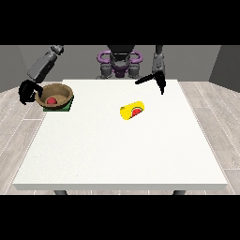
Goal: Pick the cup and pour the ball into the bowl, then pick the bowl and place it on the pad
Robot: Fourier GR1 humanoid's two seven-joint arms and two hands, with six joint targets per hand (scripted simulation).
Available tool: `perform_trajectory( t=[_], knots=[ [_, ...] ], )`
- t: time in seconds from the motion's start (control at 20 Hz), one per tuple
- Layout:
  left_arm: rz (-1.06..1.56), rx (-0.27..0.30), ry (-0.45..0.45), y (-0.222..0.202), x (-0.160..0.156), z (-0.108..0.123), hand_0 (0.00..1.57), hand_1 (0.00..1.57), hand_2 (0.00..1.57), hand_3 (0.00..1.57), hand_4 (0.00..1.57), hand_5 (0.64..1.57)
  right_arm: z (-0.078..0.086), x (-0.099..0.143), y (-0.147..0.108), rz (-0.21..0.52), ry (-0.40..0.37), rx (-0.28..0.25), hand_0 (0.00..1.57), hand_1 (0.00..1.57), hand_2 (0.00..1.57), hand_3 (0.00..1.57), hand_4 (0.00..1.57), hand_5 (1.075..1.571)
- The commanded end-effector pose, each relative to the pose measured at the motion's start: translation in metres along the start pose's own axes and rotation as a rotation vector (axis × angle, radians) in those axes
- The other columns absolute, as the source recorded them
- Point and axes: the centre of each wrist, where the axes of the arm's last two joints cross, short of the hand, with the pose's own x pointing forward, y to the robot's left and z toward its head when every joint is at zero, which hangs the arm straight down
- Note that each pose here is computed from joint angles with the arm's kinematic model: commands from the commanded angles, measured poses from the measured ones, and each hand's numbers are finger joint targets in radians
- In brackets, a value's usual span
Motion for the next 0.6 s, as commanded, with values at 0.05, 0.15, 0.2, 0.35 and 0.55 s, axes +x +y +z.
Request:
perform_trajectory(
  t=[0.05,0.15,0.2,0.35,0.55],
  knots=[
    [0.010,0.009,0.038,0.000,0.007,0.004,0.00,0.00,0.00,0.00,0.00,1.566,0.000,0.007,-0.007,-0.023,0.040,-0.003,1.57,1.57,1.57,0.00,0.76,1.568],
    [0.040,-0.025,0.103,-0.010,-0.004,0.023,0.00,0.00,0.00,0.00,0.00,1.566,0.004,-0.014,0.000,-0.038,0.105,0.001,1.57,1.57,1.57,0.26,0.74,1.570],
    [0.026,-0.024,0.056,0.016,-0.001,0.009,0.00,0.00,0.00,0.00,0.00,1.566,0.005,0.003,-0.014,-0.023,0.078,-0.028,1.57,1.57,1.57,0.49,0.74,1.570],
    [0.042,-0.027,0.060,-0.007,-0.006,0.019,0.00,0.00,0.00,0.00,0.00,1.566,0.005,-0.028,0.010,0.012,0.123,0.017,1.57,1.57,1.57,1.04,0.73,1.570],
    [0.046,-0.037,0.063,0.002,-0.001,0.019,0.00,0.00,0.00,0.00,0.00,1.567,0.008,-0.028,0.005,0.090,0.131,0.017,1.57,1.57,1.57,1.01,0.69,1.567]
  ],
)
